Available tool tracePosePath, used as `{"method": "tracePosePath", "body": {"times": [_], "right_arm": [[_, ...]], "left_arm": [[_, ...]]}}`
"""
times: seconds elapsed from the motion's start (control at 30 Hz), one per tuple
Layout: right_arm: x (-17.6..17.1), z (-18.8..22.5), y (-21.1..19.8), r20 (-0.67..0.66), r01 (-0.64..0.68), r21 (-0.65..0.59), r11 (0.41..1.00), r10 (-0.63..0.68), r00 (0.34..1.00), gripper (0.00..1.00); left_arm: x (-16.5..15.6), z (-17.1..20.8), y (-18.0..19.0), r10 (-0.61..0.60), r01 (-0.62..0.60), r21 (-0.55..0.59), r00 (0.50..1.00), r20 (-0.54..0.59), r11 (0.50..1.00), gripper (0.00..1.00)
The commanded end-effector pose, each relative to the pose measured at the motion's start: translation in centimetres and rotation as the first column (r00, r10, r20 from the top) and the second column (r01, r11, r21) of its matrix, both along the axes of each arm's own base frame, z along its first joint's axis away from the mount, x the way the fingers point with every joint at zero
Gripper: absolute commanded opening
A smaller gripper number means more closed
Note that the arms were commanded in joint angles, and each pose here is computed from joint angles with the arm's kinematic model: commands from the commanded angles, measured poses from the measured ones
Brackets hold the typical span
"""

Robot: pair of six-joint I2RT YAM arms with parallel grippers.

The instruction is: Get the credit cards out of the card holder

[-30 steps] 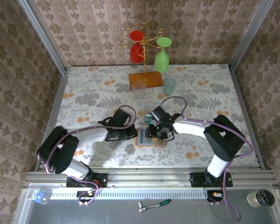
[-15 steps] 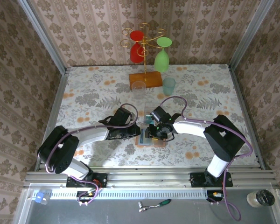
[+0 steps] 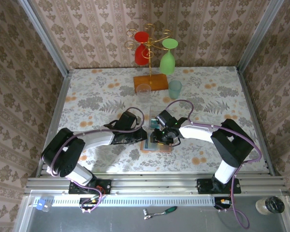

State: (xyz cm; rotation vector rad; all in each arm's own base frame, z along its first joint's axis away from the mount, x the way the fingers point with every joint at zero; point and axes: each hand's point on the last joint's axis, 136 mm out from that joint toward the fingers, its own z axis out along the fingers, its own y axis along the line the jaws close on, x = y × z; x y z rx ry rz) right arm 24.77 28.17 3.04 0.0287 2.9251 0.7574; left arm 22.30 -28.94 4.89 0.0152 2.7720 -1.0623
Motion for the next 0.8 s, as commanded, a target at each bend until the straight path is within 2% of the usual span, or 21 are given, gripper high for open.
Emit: {"method": "tracePosePath", "body": {"times": [0.0,0.77], "right_arm": [[-0.41,-0.28,-0.54,0.003,-0.008,-0.03,1.0,0.008,1.0,0.38],[-0.36,-0.2,-0.56,0.005,-0.007,-0.029,1.0,0.008,1.0,0.38]], "left_arm": [[-0.16,0.26,-0.94,-0.017,0.017,-0.03,1.0,-0.014,0.999,0.15],[-0.23,0.57,-1.44,-0.026,0.026,-0.051,1.0,-0.004,0.998,0.13]]}}
